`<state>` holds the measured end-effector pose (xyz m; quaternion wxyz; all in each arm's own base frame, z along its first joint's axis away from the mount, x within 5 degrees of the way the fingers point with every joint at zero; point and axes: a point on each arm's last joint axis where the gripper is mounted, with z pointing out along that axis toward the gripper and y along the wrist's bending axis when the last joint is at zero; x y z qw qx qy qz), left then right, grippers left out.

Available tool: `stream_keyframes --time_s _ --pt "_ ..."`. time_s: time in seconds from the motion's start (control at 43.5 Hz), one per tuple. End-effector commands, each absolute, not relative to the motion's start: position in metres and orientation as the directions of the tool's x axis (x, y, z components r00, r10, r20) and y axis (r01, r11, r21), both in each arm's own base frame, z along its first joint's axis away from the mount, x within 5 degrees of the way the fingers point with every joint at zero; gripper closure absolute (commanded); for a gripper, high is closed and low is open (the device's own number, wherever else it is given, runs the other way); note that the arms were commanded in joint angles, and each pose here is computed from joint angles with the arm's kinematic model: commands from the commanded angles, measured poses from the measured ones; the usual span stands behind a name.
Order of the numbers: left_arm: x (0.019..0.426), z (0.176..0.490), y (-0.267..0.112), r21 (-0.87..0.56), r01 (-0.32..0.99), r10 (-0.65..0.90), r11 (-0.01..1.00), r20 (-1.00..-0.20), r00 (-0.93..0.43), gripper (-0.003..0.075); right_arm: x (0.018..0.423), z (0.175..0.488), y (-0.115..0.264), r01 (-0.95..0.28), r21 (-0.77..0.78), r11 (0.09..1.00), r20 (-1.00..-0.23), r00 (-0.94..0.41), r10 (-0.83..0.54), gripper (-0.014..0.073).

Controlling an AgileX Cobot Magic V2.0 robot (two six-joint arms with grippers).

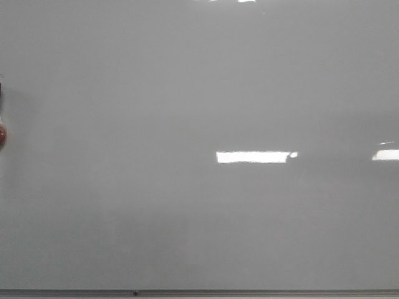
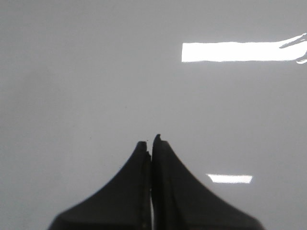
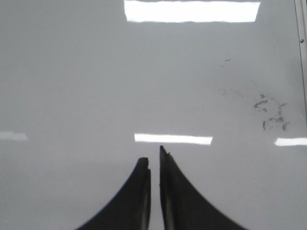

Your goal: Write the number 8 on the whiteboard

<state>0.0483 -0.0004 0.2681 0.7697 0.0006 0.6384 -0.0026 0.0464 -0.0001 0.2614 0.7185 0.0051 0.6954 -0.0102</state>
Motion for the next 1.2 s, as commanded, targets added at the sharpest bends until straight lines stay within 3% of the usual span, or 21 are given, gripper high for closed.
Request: stream_keyframes --time_s 0.0,0.207,0.483,0.552,0.667,0.736,0.782,0.851,0.967,1.059,1.174 --pt "0.057 0.299 0.000 0.015 0.002 0.015 1.000 -0.986 0.169 0.0739 0.052 0.291 -0.001 0.031 -0.060 0.998 -0.998 -0.001 -0.060 0.0519" --pt "0.092 0.313 -0.001 0.028 0.012 0.029 1.000 -0.998 -0.047 0.0739 0.075 0.300 -0.002 0.022 -0.056 0.998 -0.991 -0.121 -0.053 0.0519" --pt "0.109 0.305 -0.001 0.027 0.014 0.029 1.000 -0.991 -0.129 0.0722 0.078 0.300 -0.002 0.022 -0.056 0.998 -0.990 -0.128 -0.053 0.0519" --pt "0.109 0.305 -0.001 0.027 0.014 0.029 1.000 -0.991 -0.129 0.0665 0.078 0.300 -0.002 0.022 -0.056 0.998 -0.990 -0.127 -0.053 0.0519" --pt "0.109 0.305 -0.001 0.027 0.014 0.029 1.000 -0.991 -0.129 0.0444 0.078 0.300 -0.002 0.023 -0.056 0.998 -0.991 -0.122 -0.053 0.0470" --pt "0.109 0.305 -0.001 0.027 0.014 0.029 1.000 -0.991 -0.131 0.0278 0.078 0.301 -0.002 0.024 -0.056 0.998 -0.992 -0.113 -0.053 0.0360" --pt "0.109 0.304 -0.001 0.027 0.014 0.029 1.000 -0.991 -0.133 0.0166 0.078 0.302 -0.002 0.025 -0.056 0.998 -0.993 -0.108 -0.053 0.0241" --pt "0.109 0.300 -0.001 0.027 0.014 0.029 1.000 -0.989 -0.143 0.0073 0.078 0.302 -0.002 0.025 -0.056 0.998 -0.993 -0.106 -0.053 0.0106" --pt "0.113 0.294 -0.001 0.005 0.010 0.006 1.000 -0.991 -0.137 0.0049 0.078 0.302 -0.002 0.025 -0.056 0.998 -0.993 -0.107 -0.053 0.0006" --pt "0.122 0.286 -0.002 -0.064 0.005 -0.062 0.998 -0.981 -0.182 0.0063 0.078 0.302 -0.002 0.024 -0.055 0.998 -0.993 -0.108 -0.052 0.0005" --pt "0.142 0.274 -0.010 -0.060 0.061 -0.037 0.996 -0.945 -0.324 0.0068 0.078 0.301 -0.002 0.023 -0.049 0.999 -0.993 -0.110 -0.047 0.0005"
